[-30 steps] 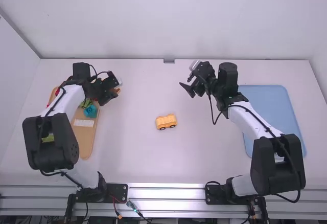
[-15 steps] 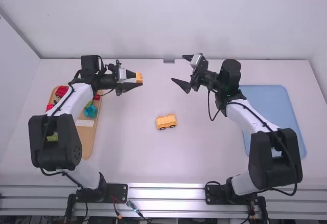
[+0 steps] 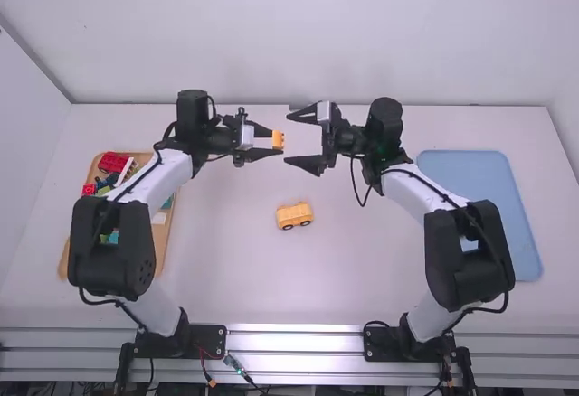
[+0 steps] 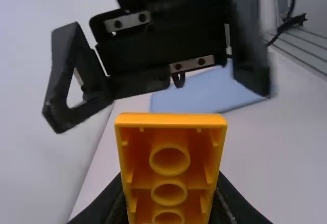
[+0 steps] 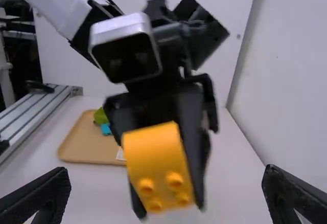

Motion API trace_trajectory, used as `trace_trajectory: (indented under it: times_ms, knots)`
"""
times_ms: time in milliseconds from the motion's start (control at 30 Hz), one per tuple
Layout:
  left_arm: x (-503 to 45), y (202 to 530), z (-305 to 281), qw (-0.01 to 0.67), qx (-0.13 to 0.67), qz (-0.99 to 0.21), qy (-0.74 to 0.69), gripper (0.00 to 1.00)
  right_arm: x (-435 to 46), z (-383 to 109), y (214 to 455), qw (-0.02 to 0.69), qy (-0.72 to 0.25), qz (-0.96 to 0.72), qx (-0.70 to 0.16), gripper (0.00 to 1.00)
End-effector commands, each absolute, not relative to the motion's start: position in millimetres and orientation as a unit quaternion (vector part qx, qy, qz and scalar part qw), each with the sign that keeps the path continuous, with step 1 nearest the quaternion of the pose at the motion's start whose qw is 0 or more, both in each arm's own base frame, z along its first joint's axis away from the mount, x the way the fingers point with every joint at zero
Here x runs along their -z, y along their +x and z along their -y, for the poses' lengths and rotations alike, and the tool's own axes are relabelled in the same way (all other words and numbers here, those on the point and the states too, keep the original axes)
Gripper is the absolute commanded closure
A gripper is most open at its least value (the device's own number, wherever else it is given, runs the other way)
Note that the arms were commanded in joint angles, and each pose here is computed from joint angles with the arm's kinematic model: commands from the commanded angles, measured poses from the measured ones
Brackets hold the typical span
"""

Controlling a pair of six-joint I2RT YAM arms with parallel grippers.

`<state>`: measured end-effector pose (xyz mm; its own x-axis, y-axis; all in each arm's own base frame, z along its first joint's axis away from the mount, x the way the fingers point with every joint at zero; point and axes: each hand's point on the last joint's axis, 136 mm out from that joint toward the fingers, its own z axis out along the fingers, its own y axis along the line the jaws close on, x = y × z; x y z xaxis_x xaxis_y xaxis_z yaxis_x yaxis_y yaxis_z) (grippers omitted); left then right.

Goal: Assemble lego blocks to make yellow taxi

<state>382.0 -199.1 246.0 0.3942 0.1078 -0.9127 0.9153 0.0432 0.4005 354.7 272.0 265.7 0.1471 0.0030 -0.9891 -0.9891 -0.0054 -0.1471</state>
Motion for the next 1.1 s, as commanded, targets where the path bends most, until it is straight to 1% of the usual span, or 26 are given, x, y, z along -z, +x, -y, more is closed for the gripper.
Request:
trace_trajectory:
  times_ms: [0, 167, 267, 333, 433, 500, 600, 667, 733, 767, 867, 933, 1067]
  knots:
    - [-233, 395, 205, 0.543, 0.396, -0.501, 0.545, 0.98, -271, -268, 351, 0.534, -0.558, -0.432, -0.466, 0.01]
    - [-238, 404, 209, 0.543, 0.427, -0.495, 0.527, 0.98, -272, -265, 353, 0.541, -0.558, -0.43, -0.459, 0.02]
    - [-241, 409, 209, 0.538, 0.44, -0.507, 0.51, 0.98, -273, -261, 357, 0.545, -0.556, -0.432, -0.454, 0.08]
    - [-242, 408, 213, 0.532, 0.448, -0.511, 0.505, 0.98, -274, -262, 361, 0.545, -0.548, -0.443, -0.454, 0.11]
    - [-241, 402, 223, 0.524, 0.457, -0.506, 0.51, 0.98, -276, -264, 368, 0.542, -0.523, -0.47, -0.46, 0.11]
    - [-241, 399, 230, 0.522, 0.46, -0.503, 0.514, 0.98, -277, -263, 368, 0.538, -0.52, -0.474, -0.465, 0.14]
    - [-241, 397, 234, 0.519, 0.462, -0.501, 0.516, 0.98, -279, -261, 371, 0.536, -0.511, -0.482, -0.468, 0.16]
    - [-242, 396, 233, 0.519, 0.463, -0.499, 0.517, 0.98, -280, -261, 373, 0.534, -0.504, -0.489, -0.471, 0.2]
    - [-242, 396, 233, 0.519, 0.463, -0.499, 0.517, 0.98, -280, -254, 380, 0.533, -0.487, -0.506, -0.472, 0.23]
    - [-242, 396, 233, 0.519, 0.463, -0.499, 0.517, 0.98, -280, -254, 380, 0.533, -0.486, -0.506, -0.472, 0.23]
    - [-242, 396, 233, 0.519, 0.463, -0.499, 0.517, 0.98, -279, -252, 380, 0.53, -0.484, -0.509, -0.476, 0.29]
    - [-242, 396, 233, 0.519, 0.463, -0.499, 0.517, 0.98, -279, -253, 380, 0.527, -0.482, -0.511, -0.479, 0.3]
    - [-243, 396, 234, 0.52, 0.463, -0.497, 0.518, 0.98, -277, -253, 380, 0.523, -0.48, -0.515, -0.48, 0.29]
